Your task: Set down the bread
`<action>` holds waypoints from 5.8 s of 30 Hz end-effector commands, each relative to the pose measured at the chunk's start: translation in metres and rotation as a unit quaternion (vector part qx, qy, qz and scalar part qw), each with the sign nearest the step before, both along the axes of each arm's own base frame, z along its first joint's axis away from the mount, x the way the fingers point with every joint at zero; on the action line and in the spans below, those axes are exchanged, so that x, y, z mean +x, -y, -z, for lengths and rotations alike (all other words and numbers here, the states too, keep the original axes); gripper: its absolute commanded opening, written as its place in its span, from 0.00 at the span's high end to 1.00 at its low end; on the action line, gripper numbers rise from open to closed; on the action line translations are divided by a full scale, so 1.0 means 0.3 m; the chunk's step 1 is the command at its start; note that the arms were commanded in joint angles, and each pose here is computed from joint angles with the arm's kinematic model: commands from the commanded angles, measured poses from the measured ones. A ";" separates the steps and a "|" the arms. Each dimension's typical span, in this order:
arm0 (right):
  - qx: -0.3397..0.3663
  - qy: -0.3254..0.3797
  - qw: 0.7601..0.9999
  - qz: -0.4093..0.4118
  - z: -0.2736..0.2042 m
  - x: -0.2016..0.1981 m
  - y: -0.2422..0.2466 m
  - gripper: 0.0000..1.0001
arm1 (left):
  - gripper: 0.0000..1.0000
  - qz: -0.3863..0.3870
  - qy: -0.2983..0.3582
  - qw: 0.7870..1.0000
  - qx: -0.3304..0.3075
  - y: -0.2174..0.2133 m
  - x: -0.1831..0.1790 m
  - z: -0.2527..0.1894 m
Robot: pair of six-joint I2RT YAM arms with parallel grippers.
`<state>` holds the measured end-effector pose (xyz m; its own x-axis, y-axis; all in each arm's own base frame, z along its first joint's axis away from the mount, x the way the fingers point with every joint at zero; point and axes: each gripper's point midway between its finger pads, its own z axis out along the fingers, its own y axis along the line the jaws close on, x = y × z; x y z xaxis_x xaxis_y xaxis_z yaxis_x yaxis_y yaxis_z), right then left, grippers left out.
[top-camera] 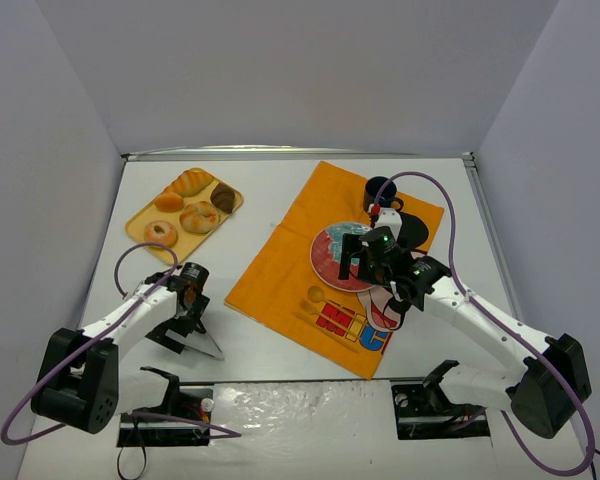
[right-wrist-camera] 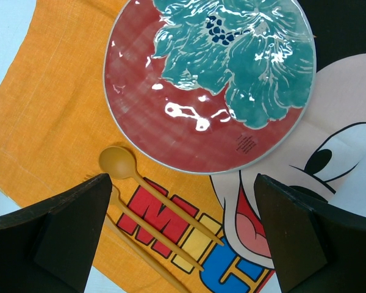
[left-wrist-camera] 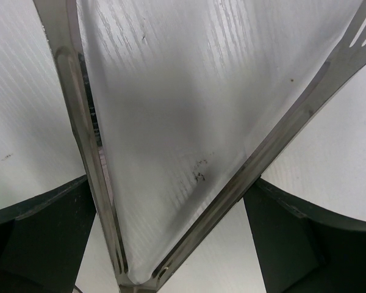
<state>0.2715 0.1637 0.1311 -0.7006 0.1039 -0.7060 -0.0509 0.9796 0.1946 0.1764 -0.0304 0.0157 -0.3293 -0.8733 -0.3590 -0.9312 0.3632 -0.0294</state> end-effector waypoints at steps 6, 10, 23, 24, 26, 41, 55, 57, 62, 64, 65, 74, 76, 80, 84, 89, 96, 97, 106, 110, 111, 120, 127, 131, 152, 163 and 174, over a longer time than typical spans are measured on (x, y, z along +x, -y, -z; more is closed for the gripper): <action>0.009 0.021 1.000 0.004 -0.024 0.031 0.000 0.00 | 0.03 0.013 -0.001 1.000 0.000 -0.020 0.052 -0.018; 0.011 0.021 1.000 0.004 -0.025 0.027 0.001 0.00 | 0.03 0.019 -0.006 1.000 -0.003 -0.016 0.052 -0.014; 0.019 0.020 1.000 0.007 -0.028 0.027 -0.003 0.00 | 0.51 0.033 0.013 0.999 -0.020 0.002 0.048 -0.047; 0.019 0.020 1.000 0.006 -0.028 0.026 -0.003 0.00 | 0.55 0.035 0.015 0.999 -0.020 0.002 0.046 -0.052; 0.020 0.020 1.000 0.005 -0.029 0.025 -0.003 0.00 | 0.64 0.039 0.019 0.999 -0.020 0.003 0.042 -0.065; 0.031 0.023 0.999 0.006 -0.046 0.017 -0.007 0.00 | 0.99 0.084 0.046 0.995 0.027 -0.035 0.040 -0.253; 0.030 0.023 0.999 0.008 -0.058 0.014 -0.002 0.00 | 0.76 0.133 0.071 0.983 0.101 -0.116 0.058 -0.500; 0.029 0.023 0.999 0.009 -0.057 0.014 -0.001 0.00 | 0.70 0.138 0.073 0.982 0.107 -0.121 0.062 -0.520; 0.027 0.022 0.999 0.010 -0.054 0.013 0.001 0.00 | 0.56 0.148 0.077 0.979 0.114 -0.126 0.071 -0.547; 0.027 0.022 0.999 0.010 -0.054 0.013 0.001 0.00 | 0.54 0.151 0.077 0.979 0.116 -0.126 0.077 -0.553; 0.027 0.022 0.999 0.010 -0.055 0.014 0.001 0.00 | 0.53 0.154 0.079 0.978 0.117 -0.125 0.085 -0.560; 0.023 0.022 0.999 0.012 -0.053 0.012 0.008 0.00 | 0.50 0.167 0.090 0.973 0.132 -0.119 0.153 -0.623; 0.022 0.021 0.999 0.013 -0.052 0.012 0.011 0.00 | 0.50 0.174 0.089 0.971 0.136 -0.116 0.175 -0.635; 0.020 0.020 1.000 0.014 -0.048 0.014 0.010 0.00 | 0.50 0.184 0.093 0.969 0.138 -0.103 0.223 -0.654; 0.018 0.020 0.999 0.016 -0.048 0.014 0.014 0.00 | 0.48 0.201 0.102 0.965 0.135 -0.080 0.291 -0.668; 0.016 0.020 0.999 0.019 -0.046 0.014 0.021 0.00 | 0.47 0.229 0.099 0.960 0.124 -0.049 0.386 -0.669; 0.006 0.019 1.000 0.023 -0.035 0.018 0.028 0.00 | 0.47 0.257 0.115 0.952 0.116 -0.019 0.509 -0.710; 0.005 0.018 1.000 0.023 -0.033 0.018 0.029 0.00 | 0.47 0.259 0.115 0.952 0.118 -0.023 0.524 -0.718; -0.008 0.016 1.000 0.026 -0.020 0.028 0.037 0.00 | 0.47 0.270 0.134 0.947 0.110 -0.037 0.666 -0.758; -0.010 0.021 0.999 0.025 -0.030 0.033 0.040 0.00 | 0.47 0.273 0.141 0.946 0.105 -0.053 0.732 -0.754; -0.011 0.022 0.999 0.024 -0.033 0.034 0.039 0.00 | 0.47 0.274 0.141 0.946 0.103 -0.055 0.751 -0.750; -0.018 0.025 0.999 0.019 -0.036 0.036 0.044 0.00 | 0.47 0.273 0.143 0.947 0.088 -0.084 0.896 -0.676; -0.022 0.020 0.999 0.018 -0.019 0.034 0.045 0.00 | 0.48 0.269 0.143 0.949 0.087 -0.112 0.979 -0.636; -0.021 0.017 1.000 0.014 -0.016 0.033 0.039 0.00 | 0.48 0.270 0.146 0.948 0.084 -0.116 1.024 -0.618; -0.026 0.010 1.000 0.013 0.002 0.035 0.038 0.00 | 0.47 0.257 0.133 0.955 0.067 -0.126 1.011 -0.560; -0.021 0.009 1.000 0.014 0.004 0.027 0.038 0.00 | 0.47 0.250 0.133 0.957 0.065 -0.133 0.965 -0.583; -0.021 0.007 1.000 0.017 0.014 0.016 0.046 0.00 | 0.48 0.248 0.123 0.959 0.062 -0.149 0.949 -0.565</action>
<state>0.2695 0.1518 0.1176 -0.7187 0.0700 -0.6918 -0.0367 0.9897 0.1384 0.4608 0.0067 0.1476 -0.6517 -0.5614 -0.5099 -0.6063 0.7896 -0.0945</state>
